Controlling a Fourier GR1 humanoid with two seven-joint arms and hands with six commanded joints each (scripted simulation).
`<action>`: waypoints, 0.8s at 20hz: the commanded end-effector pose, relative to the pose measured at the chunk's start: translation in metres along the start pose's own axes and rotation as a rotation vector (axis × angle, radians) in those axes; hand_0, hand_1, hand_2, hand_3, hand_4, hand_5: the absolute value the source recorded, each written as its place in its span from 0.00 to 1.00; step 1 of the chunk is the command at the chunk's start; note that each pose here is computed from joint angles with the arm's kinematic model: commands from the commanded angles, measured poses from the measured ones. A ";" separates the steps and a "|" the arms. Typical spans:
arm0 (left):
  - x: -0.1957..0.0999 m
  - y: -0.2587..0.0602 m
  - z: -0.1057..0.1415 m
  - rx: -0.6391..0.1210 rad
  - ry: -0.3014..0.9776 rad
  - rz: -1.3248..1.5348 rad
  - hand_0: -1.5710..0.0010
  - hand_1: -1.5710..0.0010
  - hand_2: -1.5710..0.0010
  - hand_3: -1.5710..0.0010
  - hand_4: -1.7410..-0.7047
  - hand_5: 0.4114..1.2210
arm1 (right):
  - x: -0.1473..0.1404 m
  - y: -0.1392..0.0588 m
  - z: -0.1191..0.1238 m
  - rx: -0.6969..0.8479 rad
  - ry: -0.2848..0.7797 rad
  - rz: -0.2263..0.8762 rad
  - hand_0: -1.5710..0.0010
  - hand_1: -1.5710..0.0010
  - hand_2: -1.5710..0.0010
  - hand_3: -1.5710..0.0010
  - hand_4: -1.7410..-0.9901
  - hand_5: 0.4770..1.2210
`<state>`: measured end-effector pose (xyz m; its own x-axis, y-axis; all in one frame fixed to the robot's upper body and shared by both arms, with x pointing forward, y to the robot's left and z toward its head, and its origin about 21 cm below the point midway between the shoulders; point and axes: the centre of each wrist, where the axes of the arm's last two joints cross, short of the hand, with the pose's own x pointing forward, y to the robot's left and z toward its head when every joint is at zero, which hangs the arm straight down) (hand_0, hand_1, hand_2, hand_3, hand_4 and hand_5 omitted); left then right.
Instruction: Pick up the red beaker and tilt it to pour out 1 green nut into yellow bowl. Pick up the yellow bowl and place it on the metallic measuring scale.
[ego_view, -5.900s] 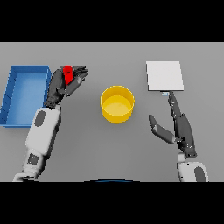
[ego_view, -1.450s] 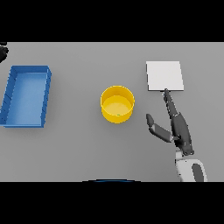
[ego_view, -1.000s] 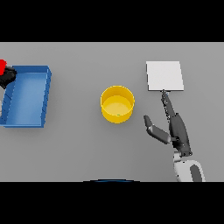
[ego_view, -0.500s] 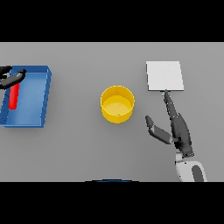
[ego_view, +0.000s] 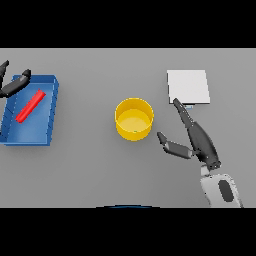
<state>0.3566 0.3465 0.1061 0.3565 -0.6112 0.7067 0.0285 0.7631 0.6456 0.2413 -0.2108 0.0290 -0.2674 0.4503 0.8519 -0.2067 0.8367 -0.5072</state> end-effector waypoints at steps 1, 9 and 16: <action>-0.001 -0.002 0.001 -0.009 -0.009 0.003 0.99 0.99 0.99 0.99 0.91 0.31 | 0.004 -0.006 -0.005 0.045 0.004 0.082 1.00 1.00 1.00 1.00 0.85 0.25; -0.003 -0.005 0.004 -0.015 0.002 0.020 1.00 1.00 1.00 1.00 0.90 0.34 | 0.032 -0.009 -0.057 0.399 -0.148 0.605 1.00 1.00 1.00 1.00 0.78 0.21; -0.003 -0.001 0.004 -0.028 0.005 0.011 1.00 1.00 1.00 1.00 0.90 0.35 | 0.031 0.012 -0.090 0.643 -0.230 0.810 1.00 1.00 1.00 1.00 0.78 0.22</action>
<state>0.3523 0.3463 0.1045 0.3634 -0.6019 0.7111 0.0497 0.7748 0.6303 0.3156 -0.1587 0.0616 -0.7056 0.6747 0.2164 -0.3273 -0.0395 -0.9441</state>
